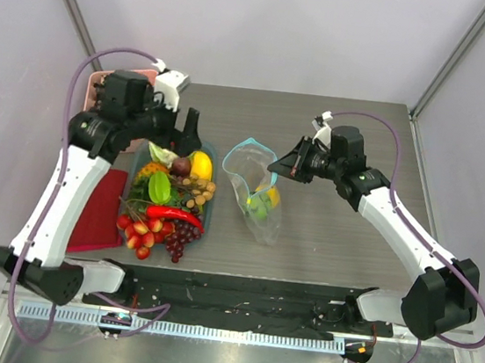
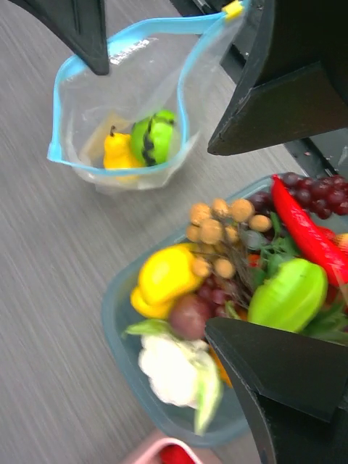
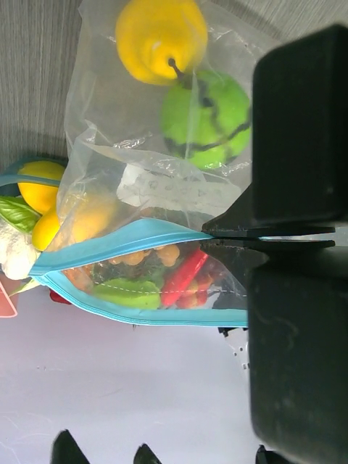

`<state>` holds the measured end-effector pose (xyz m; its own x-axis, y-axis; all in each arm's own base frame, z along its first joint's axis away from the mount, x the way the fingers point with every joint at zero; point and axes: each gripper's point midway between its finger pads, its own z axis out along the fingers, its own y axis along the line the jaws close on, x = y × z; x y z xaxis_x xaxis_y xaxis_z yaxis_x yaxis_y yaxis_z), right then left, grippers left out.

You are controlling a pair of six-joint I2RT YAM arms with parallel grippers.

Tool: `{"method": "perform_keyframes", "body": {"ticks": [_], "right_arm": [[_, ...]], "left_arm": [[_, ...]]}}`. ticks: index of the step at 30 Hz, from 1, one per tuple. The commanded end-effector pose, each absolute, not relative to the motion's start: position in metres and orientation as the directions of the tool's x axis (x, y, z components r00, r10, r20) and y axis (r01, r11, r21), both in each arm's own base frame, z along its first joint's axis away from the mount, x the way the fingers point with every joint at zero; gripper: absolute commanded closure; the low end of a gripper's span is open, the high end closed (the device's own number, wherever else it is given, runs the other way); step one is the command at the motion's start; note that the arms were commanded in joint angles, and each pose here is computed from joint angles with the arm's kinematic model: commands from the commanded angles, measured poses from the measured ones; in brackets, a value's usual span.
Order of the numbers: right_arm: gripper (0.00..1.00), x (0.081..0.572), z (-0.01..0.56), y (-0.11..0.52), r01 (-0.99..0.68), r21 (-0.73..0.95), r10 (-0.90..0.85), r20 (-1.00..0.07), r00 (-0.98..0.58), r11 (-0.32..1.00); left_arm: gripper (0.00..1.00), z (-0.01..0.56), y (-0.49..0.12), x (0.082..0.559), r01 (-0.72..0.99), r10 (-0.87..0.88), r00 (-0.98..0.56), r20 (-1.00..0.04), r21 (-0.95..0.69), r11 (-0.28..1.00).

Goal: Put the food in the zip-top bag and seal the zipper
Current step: Place the fake fruit in the zipper food storage bag, then pick up the fake fruit from the bin.

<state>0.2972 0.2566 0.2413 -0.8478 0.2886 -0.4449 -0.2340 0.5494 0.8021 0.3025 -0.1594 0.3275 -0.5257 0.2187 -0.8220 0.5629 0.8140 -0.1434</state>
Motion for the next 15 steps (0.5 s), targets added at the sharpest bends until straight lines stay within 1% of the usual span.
{"method": "perform_keyframes", "body": {"ticks": [1,5,6,7,8,9,10,12,15], "right_arm": [[0.99,0.298,0.267,0.256,-0.31,0.782,0.292,-0.52,-0.803,0.541],[0.99,0.299,0.261,0.255,-0.299,0.782,0.293,-0.514,-0.806,0.548],[0.99,0.299,0.26,0.255,-0.298,0.781,0.291,-0.513,-0.807,0.55],[0.99,0.299,0.259,0.254,-0.293,0.781,0.294,-0.511,-0.808,0.551],[0.99,0.3,0.257,0.254,-0.289,0.781,0.295,-0.508,-0.809,0.554],[0.99,0.3,0.256,0.255,-0.288,0.782,0.295,-0.507,-0.81,0.553],[0.99,0.3,0.257,0.254,-0.284,0.784,0.3,-0.505,-0.809,0.552],[0.99,0.301,0.256,0.255,-0.284,0.782,0.299,-0.506,-0.809,0.554],[0.99,0.301,0.254,0.254,-0.283,0.78,0.299,-0.507,-0.809,0.558]], "left_arm": [[0.06,0.295,-0.123,0.269,0.502,0.236,-0.634,-0.737,-0.16,0.85],[0.07,0.258,-0.09,0.257,0.308,0.109,-0.776,-0.622,-0.222,0.925],[0.07,0.25,-0.089,0.256,0.239,0.048,-0.803,-0.594,-0.247,0.939],[0.08,0.234,-0.079,0.255,0.167,0.015,-0.826,-0.564,-0.218,0.962],[0.13,0.225,-0.072,0.256,0.099,-0.031,-0.835,-0.55,-0.206,0.974],[0.13,0.218,-0.064,0.256,0.01,-0.092,-0.841,-0.534,-0.187,0.982],[0.13,0.205,-0.061,0.254,-0.06,-0.146,-0.856,-0.495,-0.186,0.981],[0.13,0.196,-0.061,0.252,-0.11,-0.192,-0.866,-0.461,-0.198,0.974],[0.14,0.187,-0.059,0.257,-0.134,-0.207,-0.864,-0.459,-0.188,0.973]]}}
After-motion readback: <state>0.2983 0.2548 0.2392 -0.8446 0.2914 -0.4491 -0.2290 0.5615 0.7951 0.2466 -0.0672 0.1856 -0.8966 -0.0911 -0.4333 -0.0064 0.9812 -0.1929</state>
